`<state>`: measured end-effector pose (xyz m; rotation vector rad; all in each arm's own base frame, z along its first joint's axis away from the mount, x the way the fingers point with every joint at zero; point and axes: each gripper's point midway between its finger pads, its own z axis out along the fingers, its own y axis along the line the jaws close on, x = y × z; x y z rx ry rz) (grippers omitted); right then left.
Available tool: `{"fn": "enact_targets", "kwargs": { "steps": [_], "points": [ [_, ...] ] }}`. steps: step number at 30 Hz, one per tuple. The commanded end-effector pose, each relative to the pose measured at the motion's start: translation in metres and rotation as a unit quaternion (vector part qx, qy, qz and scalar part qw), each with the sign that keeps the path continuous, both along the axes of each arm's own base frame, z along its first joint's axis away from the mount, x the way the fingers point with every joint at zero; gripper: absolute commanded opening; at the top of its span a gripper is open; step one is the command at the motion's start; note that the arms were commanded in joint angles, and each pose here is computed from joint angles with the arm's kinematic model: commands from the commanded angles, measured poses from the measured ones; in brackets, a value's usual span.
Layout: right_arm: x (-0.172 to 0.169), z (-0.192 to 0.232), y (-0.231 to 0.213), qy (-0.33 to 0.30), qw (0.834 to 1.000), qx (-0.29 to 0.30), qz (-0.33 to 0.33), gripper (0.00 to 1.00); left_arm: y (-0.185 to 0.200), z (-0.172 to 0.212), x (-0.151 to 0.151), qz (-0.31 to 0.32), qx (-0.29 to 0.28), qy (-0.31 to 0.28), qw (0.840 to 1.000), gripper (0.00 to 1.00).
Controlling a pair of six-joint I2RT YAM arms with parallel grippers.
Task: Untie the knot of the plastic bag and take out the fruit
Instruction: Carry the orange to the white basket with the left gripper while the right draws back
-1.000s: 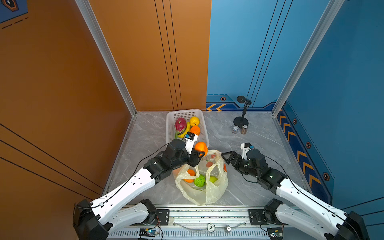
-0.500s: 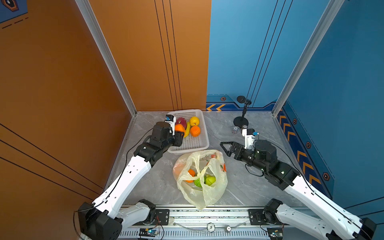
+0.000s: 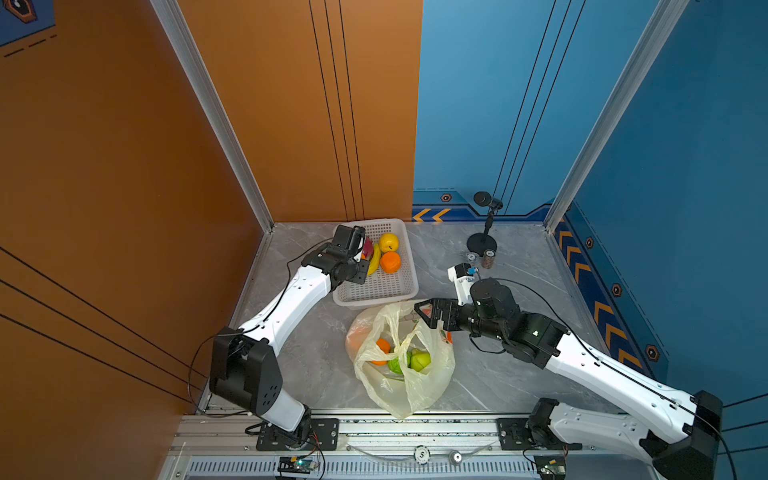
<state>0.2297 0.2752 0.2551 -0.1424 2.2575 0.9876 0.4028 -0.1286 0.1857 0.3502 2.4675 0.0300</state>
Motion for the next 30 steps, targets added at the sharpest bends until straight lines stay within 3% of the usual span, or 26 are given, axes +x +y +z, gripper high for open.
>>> {"fn": "enact_targets", "kwargs": {
  "steps": [1, 9, 20, 24, 30],
  "points": [
    [0.002, 0.009, -0.002, -0.013, 1.0, -0.008, -0.006, 1.0, 0.005, -0.014, 0.004, -0.023, 0.064, 0.03, 0.997, 0.42],
    [0.002, 0.005, -0.005, -0.011, 1.0, -0.016, -0.011, 1.0, -0.003, -0.071, 0.015, -0.066, 0.168, 0.103, 0.978, 0.42],
    [0.002, 0.001, -0.012, -0.01, 1.0, -0.02, -0.02, 1.0, 0.009, -0.119, 0.025, -0.078, 0.297, 0.139, 0.942, 0.41],
    [0.003, 0.0, -0.014, -0.011, 1.0, -0.018, -0.023, 1.0, 0.005, -0.132, 0.021, -0.093, 0.301, 0.155, 0.936, 0.48],
    [0.003, 0.002, -0.015, -0.012, 1.0, -0.015, -0.023, 1.0, -0.005, -0.127, 0.021, -0.103, 0.287, 0.15, 0.94, 0.68]
  ]
}}
